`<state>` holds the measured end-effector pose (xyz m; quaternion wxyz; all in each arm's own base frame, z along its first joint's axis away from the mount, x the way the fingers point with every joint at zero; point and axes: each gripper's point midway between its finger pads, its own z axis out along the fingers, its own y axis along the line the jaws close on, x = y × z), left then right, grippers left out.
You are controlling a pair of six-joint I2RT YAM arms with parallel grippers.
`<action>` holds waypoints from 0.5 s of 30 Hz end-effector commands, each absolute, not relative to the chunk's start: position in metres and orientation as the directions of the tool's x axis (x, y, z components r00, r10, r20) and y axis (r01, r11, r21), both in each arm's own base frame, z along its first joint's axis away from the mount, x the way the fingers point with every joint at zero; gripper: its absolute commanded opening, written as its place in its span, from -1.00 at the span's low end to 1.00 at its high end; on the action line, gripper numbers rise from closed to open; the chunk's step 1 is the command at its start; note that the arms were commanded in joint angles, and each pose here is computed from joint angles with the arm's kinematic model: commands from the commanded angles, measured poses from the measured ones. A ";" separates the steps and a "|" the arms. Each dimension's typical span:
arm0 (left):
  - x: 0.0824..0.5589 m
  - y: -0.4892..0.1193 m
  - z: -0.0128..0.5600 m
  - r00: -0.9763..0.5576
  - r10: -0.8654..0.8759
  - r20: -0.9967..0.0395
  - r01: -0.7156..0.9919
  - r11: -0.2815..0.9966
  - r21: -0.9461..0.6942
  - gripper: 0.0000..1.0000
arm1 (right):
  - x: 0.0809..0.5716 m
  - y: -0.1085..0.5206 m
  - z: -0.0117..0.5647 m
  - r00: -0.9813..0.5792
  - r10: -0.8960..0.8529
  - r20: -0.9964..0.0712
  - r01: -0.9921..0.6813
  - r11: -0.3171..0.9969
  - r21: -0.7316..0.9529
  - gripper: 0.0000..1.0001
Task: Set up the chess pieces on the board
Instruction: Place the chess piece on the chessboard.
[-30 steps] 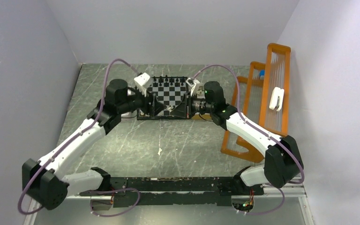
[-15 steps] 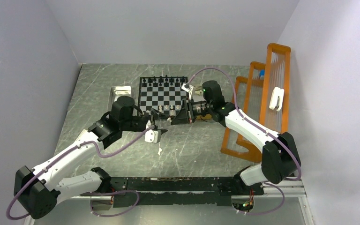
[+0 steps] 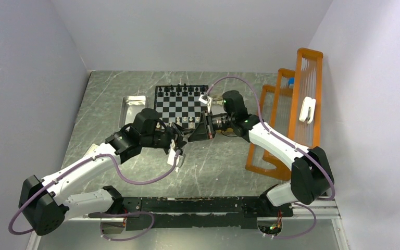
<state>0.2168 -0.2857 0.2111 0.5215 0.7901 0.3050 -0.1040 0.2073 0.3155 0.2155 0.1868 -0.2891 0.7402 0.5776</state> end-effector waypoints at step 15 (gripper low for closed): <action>0.224 -0.284 0.214 0.745 0.435 -0.506 0.635 -0.226 0.739 -0.62 | 0.222 0.321 0.233 -0.742 -0.135 -0.656 -0.667 0.245 0.704 -0.64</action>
